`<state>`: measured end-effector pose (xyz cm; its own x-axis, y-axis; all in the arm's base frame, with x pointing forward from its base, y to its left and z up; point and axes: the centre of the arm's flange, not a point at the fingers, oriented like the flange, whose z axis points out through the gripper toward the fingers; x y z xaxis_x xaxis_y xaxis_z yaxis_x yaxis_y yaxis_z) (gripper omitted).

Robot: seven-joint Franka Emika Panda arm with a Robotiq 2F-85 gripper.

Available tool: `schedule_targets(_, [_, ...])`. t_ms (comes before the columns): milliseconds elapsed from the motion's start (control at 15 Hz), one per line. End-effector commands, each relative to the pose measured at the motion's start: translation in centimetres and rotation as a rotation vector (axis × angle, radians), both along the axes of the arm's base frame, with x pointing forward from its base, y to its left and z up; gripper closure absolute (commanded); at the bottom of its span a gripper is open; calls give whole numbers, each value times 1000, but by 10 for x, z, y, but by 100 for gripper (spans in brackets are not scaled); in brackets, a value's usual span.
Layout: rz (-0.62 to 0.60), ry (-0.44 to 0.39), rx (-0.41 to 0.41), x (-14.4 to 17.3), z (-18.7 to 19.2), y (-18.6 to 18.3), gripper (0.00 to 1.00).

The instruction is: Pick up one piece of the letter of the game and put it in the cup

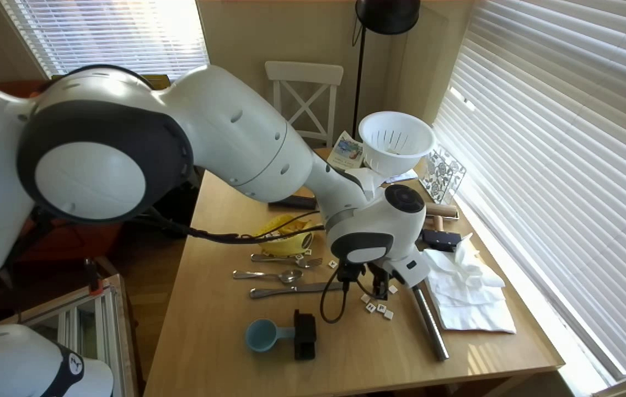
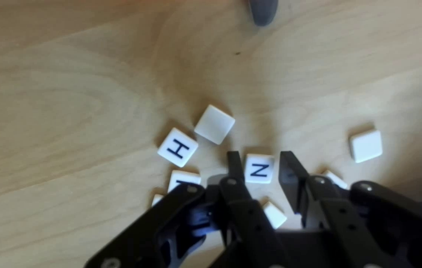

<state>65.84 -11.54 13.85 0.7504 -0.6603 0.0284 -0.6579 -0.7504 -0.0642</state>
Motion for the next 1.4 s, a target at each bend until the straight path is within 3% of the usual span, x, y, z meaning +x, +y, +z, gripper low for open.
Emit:
schedule_targets(0, [-9, 14, -24, 0, -3, 5, 68])
schedule_targets(400, [-19, 27, -57, 2, -6, 11, 65])
schedule_targets(533, [-22, 30, -66, 3, -6, 13, 78])
schedule_targets(600, [-24, 31, -70, 3, -6, 13, 96])
schedule_targets(667, [-25, 31, -72, 4, -5, 14, 99])
schedule_targets(733, [-25, 31, -73, 4, -5, 15, 95])
schedule_targets(1067, [24, -7, -74, -23, 20, 21, 95])
schedule_targets(1333, [231, -128, -84, -68, 68, 46, 95])
